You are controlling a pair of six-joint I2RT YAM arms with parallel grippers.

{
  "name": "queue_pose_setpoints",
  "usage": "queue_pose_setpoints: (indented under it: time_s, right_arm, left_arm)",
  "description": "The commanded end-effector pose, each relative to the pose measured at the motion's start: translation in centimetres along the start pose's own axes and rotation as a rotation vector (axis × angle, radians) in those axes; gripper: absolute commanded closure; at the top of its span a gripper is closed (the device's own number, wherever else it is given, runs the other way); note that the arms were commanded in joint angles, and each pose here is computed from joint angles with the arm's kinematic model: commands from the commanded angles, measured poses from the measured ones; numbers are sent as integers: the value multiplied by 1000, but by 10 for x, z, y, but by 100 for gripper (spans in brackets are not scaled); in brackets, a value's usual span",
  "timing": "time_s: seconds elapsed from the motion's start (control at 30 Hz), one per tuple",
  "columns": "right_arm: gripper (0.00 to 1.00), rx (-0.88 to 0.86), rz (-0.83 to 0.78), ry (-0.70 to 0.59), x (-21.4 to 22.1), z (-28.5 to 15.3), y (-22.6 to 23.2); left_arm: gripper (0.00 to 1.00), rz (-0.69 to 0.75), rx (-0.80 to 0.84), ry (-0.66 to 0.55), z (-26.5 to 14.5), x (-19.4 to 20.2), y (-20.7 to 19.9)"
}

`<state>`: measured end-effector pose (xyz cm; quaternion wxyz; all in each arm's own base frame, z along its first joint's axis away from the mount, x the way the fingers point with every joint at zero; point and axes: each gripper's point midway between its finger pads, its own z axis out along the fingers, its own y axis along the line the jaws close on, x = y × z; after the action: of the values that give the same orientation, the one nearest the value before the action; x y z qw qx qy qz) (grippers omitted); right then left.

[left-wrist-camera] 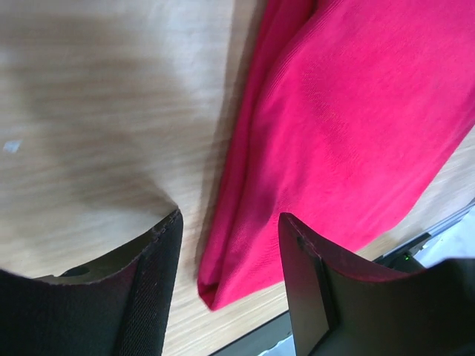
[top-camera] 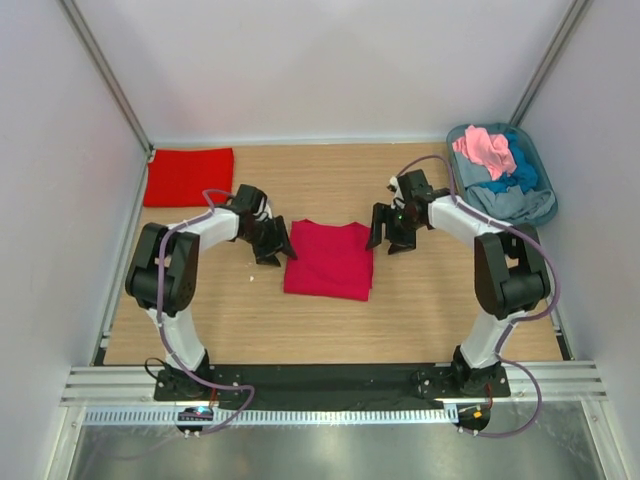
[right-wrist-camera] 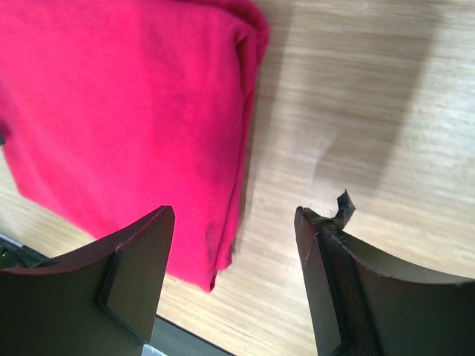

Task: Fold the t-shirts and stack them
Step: Neatly place the folded tshirt to the corner

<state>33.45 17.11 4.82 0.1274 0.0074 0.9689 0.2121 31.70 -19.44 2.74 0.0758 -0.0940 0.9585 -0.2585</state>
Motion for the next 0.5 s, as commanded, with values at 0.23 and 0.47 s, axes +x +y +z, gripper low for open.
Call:
queue_pose_setpoints:
  time_s: [0.23,0.47]
  right_arm:
    - [27,-53,-40,-114,-12,-47,21]
    - [27,-72,-35,-128,-7,-62,28]
  left_arm:
    - [47,-18,-26,-40,23,-18,8]
    - [48,-22,-22,-20,39,-16,3]
